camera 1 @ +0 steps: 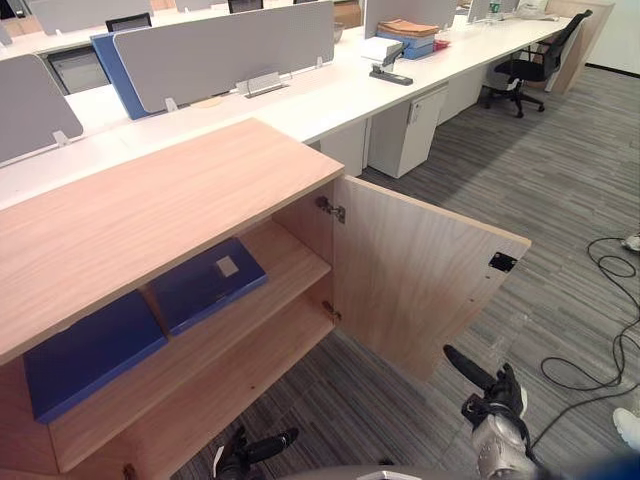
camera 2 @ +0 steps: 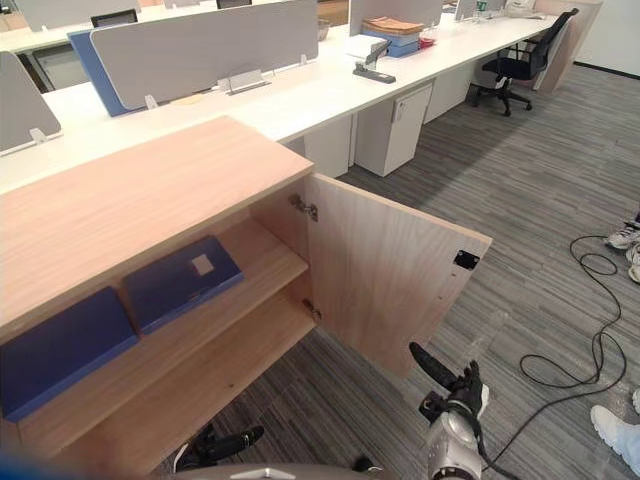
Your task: Walk over to the cabinet, pick up the folder, carry it to the office cabinet, place the folder inside the office cabinet, then close the office cabinet door
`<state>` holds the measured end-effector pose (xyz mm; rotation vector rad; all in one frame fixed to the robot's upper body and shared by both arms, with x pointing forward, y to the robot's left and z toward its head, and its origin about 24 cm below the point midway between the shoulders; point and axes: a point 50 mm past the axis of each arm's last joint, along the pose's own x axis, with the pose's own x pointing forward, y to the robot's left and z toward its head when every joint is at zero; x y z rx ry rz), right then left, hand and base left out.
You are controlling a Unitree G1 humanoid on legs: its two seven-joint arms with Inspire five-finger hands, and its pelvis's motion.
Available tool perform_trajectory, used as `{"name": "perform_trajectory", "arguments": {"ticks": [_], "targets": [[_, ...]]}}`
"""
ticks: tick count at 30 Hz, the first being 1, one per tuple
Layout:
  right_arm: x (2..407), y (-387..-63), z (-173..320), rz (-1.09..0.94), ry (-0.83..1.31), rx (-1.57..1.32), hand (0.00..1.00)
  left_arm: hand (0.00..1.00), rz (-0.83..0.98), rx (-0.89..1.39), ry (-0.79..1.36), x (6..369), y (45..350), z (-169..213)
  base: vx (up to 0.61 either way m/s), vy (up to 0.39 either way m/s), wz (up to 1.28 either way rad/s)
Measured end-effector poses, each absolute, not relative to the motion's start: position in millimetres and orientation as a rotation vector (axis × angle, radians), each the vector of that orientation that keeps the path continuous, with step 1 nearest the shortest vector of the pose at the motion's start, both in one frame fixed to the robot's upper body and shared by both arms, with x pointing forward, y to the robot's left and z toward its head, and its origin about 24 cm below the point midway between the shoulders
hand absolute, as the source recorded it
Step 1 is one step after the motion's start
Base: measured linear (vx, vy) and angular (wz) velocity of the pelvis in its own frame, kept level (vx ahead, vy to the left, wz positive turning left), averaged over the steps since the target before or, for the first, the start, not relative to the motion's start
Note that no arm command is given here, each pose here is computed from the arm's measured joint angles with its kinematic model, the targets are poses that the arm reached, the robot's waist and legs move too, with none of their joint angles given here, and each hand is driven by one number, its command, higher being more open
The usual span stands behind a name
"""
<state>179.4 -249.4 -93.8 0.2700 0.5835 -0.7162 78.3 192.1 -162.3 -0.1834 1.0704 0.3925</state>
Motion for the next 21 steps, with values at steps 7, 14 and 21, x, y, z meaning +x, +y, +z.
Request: {"name": "perform_trajectory", "arguments": {"ticks": [7,14,21], "targets": [[239.9,-275.6,-44.6,-0.616,0.397,0.152,1.00,1.00,0.411,-0.139,1.073,73.5,211.4,-160.3,-0.15,0.043,-0.04],[275.6,-293.3,-12.2,-0.601,0.316,0.104,1.00,1.00,0.414,-0.121,1.125,53.2,215.2,-162.9,-0.03,0.014,-0.03],[291.0,-290.5,-13.8,-0.568,0.383,0.092,1.00,1.00,0.391,-0.111,1.157,44.3,212.7,-164.5,-0.01,0.021,0.05]]}}
